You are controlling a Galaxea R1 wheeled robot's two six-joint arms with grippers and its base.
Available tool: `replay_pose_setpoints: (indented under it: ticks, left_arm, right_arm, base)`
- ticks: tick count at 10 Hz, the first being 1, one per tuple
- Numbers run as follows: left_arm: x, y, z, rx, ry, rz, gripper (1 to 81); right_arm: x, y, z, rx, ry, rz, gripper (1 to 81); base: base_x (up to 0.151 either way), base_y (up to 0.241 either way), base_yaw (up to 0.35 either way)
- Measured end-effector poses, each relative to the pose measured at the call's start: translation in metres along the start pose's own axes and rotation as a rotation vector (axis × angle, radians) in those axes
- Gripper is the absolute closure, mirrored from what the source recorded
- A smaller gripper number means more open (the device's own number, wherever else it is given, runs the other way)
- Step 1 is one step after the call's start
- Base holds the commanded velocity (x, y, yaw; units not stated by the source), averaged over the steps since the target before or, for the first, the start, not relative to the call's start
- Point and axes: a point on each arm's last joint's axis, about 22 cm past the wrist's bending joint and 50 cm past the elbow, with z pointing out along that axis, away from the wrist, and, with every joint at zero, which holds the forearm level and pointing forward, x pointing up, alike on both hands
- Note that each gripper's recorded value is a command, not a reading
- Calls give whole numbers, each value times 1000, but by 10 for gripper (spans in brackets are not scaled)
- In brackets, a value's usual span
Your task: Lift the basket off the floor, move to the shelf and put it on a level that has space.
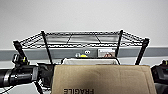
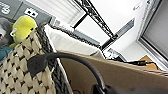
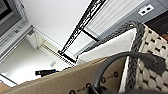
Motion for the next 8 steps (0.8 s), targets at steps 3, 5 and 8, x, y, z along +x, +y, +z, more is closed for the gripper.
replay_pose_setpoints:
  ticks: [3,5,8]
  left_arm:
    - [13,24,-6,-2,5,30,811]
    - [22,37,-13,5,16,51,811]
    - [34,53,-20,13,32,59,811]
  right_arm:
    - [16,-29,-10,18,2,-37,811]
    - [23,-47,-13,36,-1,-56,811]
    - [34,-72,-17,58,-14,-89,811]
  base:
    - [0,0,0]
    - [0,0,0]
    - [0,0,0]
